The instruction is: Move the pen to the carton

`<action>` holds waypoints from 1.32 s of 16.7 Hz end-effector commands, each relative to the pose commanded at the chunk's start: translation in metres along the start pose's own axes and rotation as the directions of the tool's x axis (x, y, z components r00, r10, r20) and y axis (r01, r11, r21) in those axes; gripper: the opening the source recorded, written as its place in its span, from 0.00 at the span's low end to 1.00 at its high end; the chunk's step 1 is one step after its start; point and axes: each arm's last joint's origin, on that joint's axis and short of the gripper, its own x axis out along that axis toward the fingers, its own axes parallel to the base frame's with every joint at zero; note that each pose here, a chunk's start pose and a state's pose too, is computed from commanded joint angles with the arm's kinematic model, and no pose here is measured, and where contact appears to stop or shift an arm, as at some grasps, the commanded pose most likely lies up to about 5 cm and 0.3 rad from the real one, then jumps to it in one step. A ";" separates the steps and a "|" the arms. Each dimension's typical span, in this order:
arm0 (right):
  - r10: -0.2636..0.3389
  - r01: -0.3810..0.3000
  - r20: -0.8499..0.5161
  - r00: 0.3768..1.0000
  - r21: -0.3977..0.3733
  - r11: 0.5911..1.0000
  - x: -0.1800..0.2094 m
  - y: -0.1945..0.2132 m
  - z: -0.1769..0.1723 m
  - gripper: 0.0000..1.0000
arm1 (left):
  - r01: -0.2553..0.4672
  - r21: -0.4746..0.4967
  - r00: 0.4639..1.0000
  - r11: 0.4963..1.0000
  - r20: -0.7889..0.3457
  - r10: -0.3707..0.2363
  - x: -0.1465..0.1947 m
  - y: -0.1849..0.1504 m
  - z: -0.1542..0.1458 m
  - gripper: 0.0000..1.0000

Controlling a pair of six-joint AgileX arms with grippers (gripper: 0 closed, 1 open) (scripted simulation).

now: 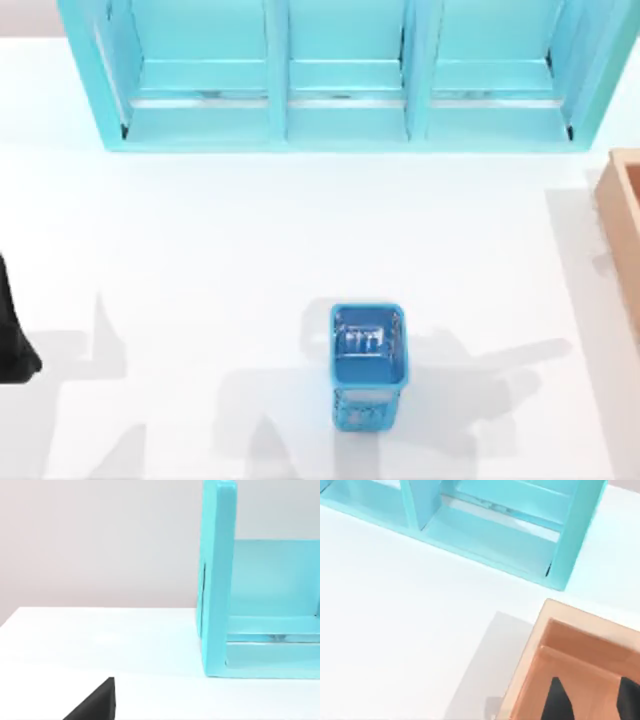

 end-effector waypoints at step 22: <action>-0.099 0.103 -0.054 0.994 0.060 0.993 0.033 -0.025 -0.049 0.00 | 0.000 0.000 1.000 1.000 0.000 0.000 0.000 0.000 0.000 1.00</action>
